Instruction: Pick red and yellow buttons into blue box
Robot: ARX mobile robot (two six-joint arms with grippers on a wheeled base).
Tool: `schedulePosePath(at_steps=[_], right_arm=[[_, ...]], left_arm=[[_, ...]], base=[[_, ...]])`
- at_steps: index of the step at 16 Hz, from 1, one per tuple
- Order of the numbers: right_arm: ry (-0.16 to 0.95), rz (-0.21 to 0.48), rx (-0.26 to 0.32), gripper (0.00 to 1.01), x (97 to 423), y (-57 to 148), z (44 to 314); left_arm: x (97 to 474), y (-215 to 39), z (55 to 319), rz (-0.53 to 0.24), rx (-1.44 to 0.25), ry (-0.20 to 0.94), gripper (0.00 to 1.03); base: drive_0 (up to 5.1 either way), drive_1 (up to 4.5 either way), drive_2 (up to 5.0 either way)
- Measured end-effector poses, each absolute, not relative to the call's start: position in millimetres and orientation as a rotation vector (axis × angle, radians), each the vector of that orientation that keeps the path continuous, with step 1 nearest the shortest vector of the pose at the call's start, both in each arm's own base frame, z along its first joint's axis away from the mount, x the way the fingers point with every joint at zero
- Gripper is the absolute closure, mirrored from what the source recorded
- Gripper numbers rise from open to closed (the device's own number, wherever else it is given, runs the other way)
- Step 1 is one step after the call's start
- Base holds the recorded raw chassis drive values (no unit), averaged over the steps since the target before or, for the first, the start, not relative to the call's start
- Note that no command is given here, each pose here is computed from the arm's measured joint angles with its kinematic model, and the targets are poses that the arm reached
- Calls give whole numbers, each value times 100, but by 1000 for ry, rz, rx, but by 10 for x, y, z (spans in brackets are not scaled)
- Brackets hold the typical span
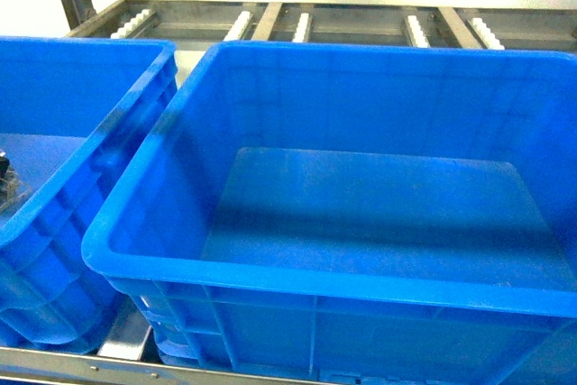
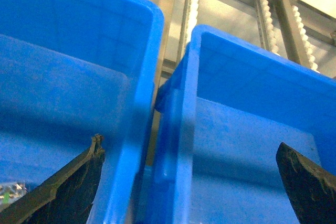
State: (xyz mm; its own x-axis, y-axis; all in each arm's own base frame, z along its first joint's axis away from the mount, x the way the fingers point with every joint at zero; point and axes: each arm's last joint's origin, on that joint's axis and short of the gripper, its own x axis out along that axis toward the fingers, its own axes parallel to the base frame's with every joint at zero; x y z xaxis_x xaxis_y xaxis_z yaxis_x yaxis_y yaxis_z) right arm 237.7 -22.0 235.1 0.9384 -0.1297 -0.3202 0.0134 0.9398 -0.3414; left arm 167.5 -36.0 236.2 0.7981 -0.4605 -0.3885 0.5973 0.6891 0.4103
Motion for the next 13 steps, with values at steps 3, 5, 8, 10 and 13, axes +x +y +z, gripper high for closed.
schedulePosePath(at_steps=[3, 5, 8, 10, 13], right_arm=[[364, -94, -366, 3, 2171, -295, 2280], [364, -89, -372, 3, 2173, -295, 2277], [365, -88, -372, 3, 2173, -294, 2277], [365, -88, -372, 3, 2173, -294, 2277], [365, -88, -372, 3, 2173, -294, 2277]], left_arm=[[1675, -360, 2362, -599, 550, 264, 74], [1697, -364, 2352, -603, 549, 266, 74], [2099, -521, 2429, -667, 589, 264, 74], [2342, -692, 2382, -712, 610, 293, 74], [2689, -933, 2199, -734, 631, 362, 74]], base=[[0, 0, 0], [0, 0, 0], [0, 0, 0], [0, 0, 0], [0, 0, 0]])
